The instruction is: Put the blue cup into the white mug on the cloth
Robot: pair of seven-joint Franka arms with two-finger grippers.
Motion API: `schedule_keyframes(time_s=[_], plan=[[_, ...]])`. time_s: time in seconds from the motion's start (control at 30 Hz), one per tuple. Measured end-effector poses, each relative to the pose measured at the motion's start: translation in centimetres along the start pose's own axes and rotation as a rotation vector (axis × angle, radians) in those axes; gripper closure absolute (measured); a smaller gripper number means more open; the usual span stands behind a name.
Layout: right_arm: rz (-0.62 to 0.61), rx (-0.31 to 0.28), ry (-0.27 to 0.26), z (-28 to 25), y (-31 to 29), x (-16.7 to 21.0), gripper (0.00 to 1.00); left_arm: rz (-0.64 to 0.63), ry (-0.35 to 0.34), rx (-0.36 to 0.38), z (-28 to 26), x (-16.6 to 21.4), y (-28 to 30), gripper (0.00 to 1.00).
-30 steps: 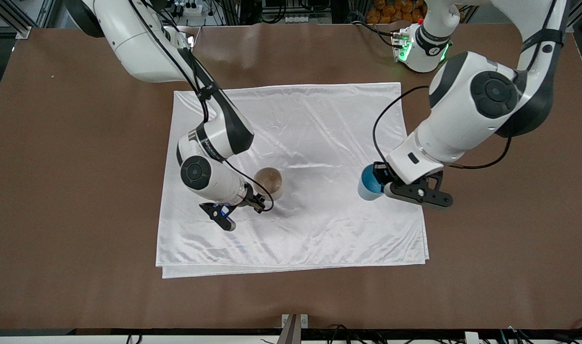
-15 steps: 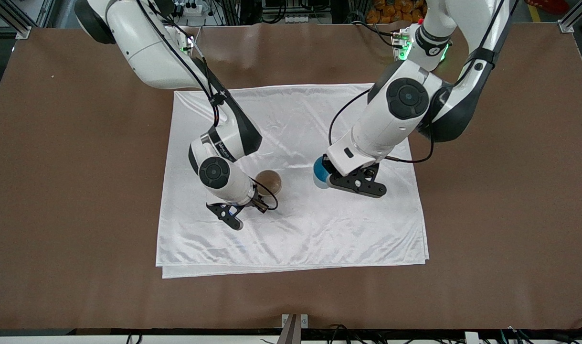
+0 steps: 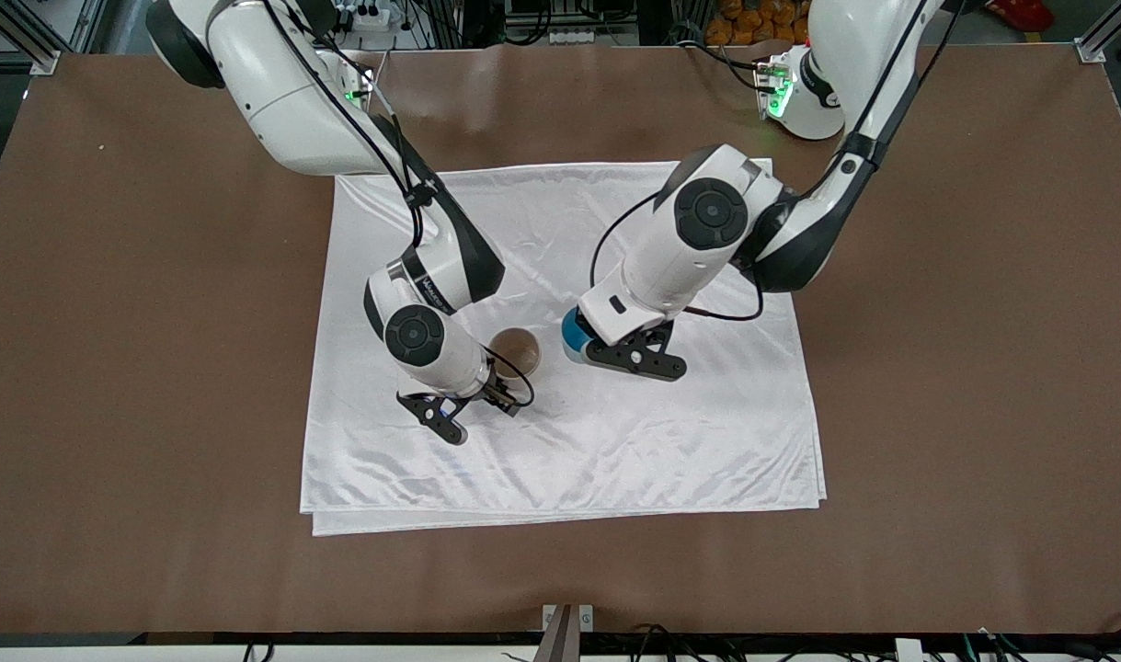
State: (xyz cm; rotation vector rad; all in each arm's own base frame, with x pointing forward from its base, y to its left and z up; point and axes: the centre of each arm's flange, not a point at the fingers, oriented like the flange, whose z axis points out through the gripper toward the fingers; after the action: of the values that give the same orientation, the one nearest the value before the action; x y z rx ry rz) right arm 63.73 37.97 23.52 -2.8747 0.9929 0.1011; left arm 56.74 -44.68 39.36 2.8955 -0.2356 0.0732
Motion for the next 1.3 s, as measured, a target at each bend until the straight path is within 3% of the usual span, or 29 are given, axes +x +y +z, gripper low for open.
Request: schedule_keyframes(time_s=[0.07,0.3,0.57,0.93,1.3], plan=[[-0.004,-0.003,0.017,-0.3,0.1,0.5,0.0,-0.005,0.001,-0.003,0.3,-0.4,0.8,0.95],[-0.038,-0.049,0.065,-0.8,1.8,4.1,0.0,-0.024,0.02,-0.004,1.8,-1.5,3.2,0.95],[-0.18,-0.114,0.021,-2.3,6.0,10.7,0.0,-0.067,0.06,0.003,5.2,-2.7,5.9,0.95],[-0.367,-0.159,-0.063,-5.4,13.4,19.1,0.0,-0.078,0.121,-0.012,8.8,-2.7,7.9,0.95],[-0.416,-0.162,-0.078,-5.4,15.5,19.1,0.0,-0.085,0.149,-0.036,11.3,-2.2,7.4,0.95]])
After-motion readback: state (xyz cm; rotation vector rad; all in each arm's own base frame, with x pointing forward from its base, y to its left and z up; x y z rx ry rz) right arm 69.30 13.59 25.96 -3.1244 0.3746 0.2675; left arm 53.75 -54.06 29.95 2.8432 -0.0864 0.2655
